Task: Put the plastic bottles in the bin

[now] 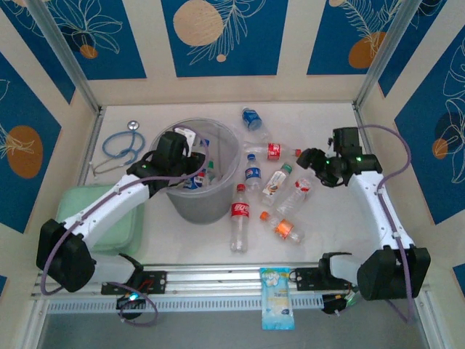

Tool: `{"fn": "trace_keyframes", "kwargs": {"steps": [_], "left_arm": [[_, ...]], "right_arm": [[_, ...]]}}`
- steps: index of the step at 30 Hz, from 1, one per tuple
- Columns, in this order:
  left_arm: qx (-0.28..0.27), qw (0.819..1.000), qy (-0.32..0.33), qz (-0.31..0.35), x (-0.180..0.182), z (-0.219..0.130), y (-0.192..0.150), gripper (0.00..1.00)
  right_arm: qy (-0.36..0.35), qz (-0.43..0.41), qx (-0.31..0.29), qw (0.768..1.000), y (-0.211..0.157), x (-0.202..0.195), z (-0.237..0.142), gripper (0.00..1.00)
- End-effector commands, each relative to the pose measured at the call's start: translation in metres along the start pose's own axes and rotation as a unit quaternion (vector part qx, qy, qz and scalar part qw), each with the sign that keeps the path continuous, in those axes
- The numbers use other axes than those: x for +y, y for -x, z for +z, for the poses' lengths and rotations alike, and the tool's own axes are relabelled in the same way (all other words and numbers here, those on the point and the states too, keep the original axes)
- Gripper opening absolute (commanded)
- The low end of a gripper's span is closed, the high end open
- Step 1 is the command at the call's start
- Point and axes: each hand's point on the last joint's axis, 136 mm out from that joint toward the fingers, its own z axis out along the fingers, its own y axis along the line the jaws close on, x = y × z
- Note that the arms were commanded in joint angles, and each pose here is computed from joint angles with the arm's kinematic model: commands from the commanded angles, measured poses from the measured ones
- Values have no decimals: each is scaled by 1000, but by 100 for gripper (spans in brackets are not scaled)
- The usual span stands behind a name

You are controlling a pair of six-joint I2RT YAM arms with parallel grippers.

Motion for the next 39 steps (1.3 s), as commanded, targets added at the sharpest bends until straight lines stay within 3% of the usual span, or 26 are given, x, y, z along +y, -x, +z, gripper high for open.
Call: {"fn": "trace_keyframes", "kwargs": {"steps": [1,13,22,30,39], "left_arm": [[41,999,-28,12,-14,-7,-12,45],[-29,997,-48,57,-24,-75,37,76],[-70,993,-75,60,-33,-112,56,80],[-78,992,-77,65,-34,-123,59,81],[-106,984,-135,53,-56,-139,82,82]], "right_arm": [[-16,30,34,999,-15,-29,10,82],[-14,89,84,992,6,-50,91,84],[-13,114,120,986,1,-61,126,73],[-6,100,62,993,30,-59,91,55],[92,56,-16,994,60,-13,1,42]]}}
